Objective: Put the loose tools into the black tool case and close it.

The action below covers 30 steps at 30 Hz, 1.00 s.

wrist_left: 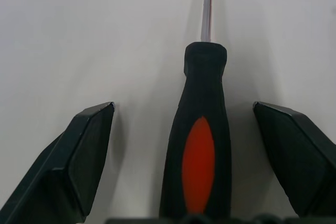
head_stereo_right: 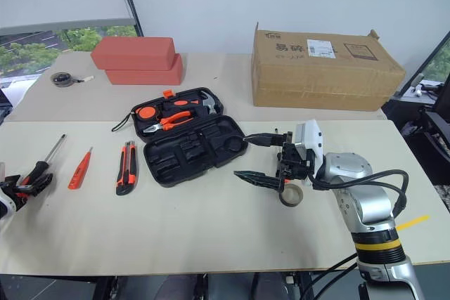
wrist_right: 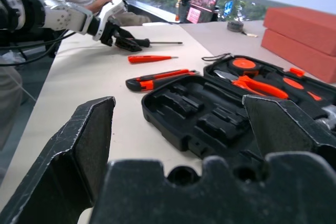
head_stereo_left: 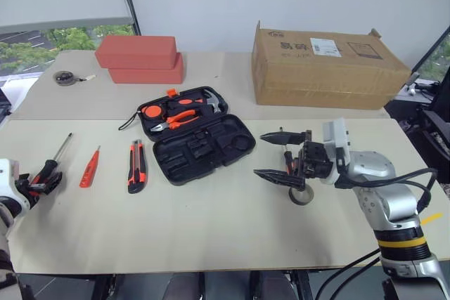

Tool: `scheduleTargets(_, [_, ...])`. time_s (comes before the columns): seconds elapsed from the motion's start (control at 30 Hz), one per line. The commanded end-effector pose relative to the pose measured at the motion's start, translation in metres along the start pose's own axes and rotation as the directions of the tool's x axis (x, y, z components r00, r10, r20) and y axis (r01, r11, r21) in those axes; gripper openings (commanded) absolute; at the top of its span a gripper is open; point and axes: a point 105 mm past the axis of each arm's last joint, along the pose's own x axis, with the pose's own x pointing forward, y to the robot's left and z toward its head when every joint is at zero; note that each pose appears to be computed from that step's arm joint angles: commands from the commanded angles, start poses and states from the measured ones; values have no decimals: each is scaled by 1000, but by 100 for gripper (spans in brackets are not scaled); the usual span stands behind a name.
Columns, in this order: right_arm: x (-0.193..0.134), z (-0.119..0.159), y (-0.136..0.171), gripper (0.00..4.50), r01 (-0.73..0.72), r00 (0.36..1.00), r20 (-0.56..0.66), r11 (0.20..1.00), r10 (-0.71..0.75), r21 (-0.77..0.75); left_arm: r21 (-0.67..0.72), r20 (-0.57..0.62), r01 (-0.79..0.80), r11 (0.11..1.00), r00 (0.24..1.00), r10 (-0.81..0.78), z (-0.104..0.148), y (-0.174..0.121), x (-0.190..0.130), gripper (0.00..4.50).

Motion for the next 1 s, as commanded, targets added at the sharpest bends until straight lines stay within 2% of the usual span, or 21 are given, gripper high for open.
scheduleTargets(0.03, [4,15,6,450,-26,999,32,999,27,-39,-16,-120,21,1000,993,-23,-28,2,-2,398])
scheduleTargets(0.13, [4,17,7,450,-26,999,32,999,27,-42,-41,-99,23,999,995,-27,-26,4,-3,307])
scheduleTargets(0.17, [4,18,6,450,-24,999,33,999,26,-43,-60,-82,22,998,996,-27,-24,5,-3,257])
scheduleTargets(0.27, [4,19,6,450,-18,999,40,999,19,-39,-105,-39,19,994,999,-23,-20,6,-3,155])
scheduleTargets(0.3, [4,20,6,450,-18,999,44,999,19,-37,-113,-29,17,993,999,-20,-19,7,-3,105])
scheduleTargets(0.4, [4,25,5,450,-16,997,74,1000,17,-17,-112,38,39,993,999,-34,-3,6,-2,99])
scheduleTargets(0.5, [1,26,2,450,-13,998,65,1000,15,-24,-94,249,164,982,959,-136,57,-14,4,99])
scheduleTargets(0.57, [-3,27,-2,450,0,998,62,1000,1,-26,-72,405,288,955,883,-236,102,-38,1,99])
scheduleTargets(0.63, [-9,27,-10,450,48,997,62,999,-47,-21,22,528,476,879,741,-415,146,-84,-7,99])
scheduleTargets(0.7, [-16,19,-20,450,118,993,24,993,-118,-10,181,474,576,797,659,-584,157,-129,-11,99])
scheduleTargets(0.8, [-30,1,-29,450,188,977,-101,982,-186,5,373,274,663,649,589,-760,143,-186,-9,99])
scheduleTargets(0.93, [-43,-2,-32,450,245,960,-133,969,-247,-30,531,33,702,474,542,-839,117,-235,8,99])
scheduleTargets(1.0, [-45,-1,-31,450,258,956,-131,965,-261,-36,557,-29,706,437,543,-839,110,-246,16,99])
